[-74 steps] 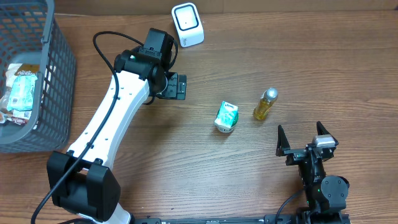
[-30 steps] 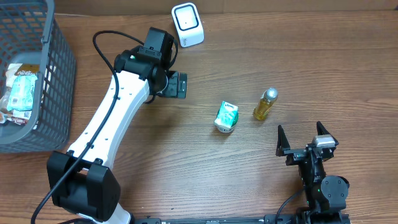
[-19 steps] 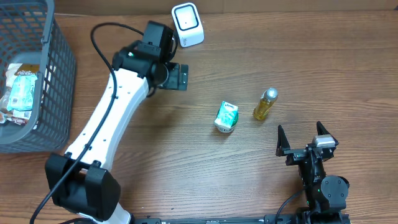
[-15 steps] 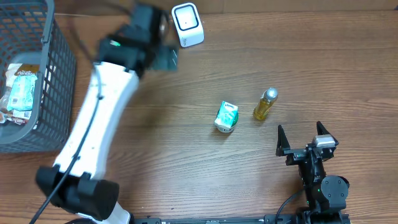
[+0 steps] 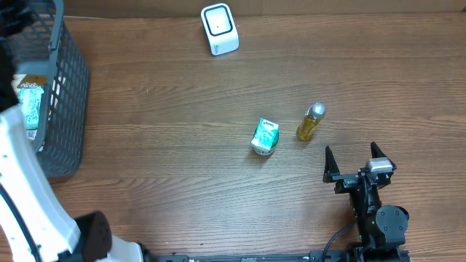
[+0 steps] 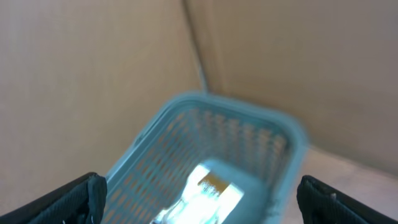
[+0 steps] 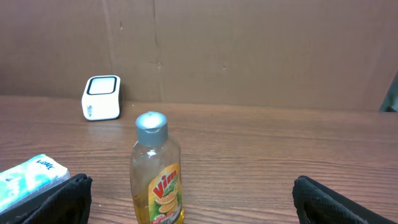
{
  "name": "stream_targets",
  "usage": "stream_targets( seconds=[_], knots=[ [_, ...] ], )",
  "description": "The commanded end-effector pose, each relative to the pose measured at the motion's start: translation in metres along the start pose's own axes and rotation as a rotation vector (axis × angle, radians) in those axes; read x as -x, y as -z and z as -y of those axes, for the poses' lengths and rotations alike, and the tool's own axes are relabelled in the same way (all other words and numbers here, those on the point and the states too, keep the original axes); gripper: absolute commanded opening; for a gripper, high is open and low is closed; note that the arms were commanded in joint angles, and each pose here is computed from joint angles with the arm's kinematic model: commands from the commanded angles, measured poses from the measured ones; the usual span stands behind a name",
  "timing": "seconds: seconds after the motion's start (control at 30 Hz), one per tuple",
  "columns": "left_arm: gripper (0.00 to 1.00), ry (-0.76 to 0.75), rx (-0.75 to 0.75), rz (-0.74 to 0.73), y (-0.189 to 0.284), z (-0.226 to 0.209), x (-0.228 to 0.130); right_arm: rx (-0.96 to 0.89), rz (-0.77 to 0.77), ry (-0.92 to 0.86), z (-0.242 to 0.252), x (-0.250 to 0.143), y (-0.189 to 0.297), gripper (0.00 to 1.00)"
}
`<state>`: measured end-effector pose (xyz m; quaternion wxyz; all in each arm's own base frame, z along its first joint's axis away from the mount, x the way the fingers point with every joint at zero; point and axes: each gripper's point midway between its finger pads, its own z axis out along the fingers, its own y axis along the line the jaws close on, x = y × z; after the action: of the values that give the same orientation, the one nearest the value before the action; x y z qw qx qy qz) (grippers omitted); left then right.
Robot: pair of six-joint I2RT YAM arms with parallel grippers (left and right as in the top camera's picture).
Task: Scan the item barcode
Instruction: 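Move the left gripper into the grey basket and reach down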
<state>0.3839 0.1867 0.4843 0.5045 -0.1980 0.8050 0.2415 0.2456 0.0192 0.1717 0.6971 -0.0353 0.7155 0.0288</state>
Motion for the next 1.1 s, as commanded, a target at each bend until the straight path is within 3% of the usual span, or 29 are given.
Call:
stream_targets(
  seconds=[0.0, 0.2, 0.7, 1.07],
  knots=[
    [1.0, -0.009, -0.109, -0.14, -0.051, -0.005, -0.04, 0.006, 0.004, 0.001, -0.002, -0.002, 0.0, 1.0],
    [0.99, 0.042, -0.084, -0.341, -0.114, -0.045, -0.11, 0.006, 0.004, 0.001, -0.002, -0.002, 0.0, 1.0],
    [1.0, -0.154, -0.244, -0.73, -0.21, -0.014, -0.272, 0.006, 0.004, 0.001, -0.002, -0.002, 0.0, 1.0],
    [0.99, -0.269, -0.306, -0.811, -0.24, -0.005, -0.322, 0.006, 0.004, 0.001, -0.002, -0.002, 0.0, 1.0]
  ],
)
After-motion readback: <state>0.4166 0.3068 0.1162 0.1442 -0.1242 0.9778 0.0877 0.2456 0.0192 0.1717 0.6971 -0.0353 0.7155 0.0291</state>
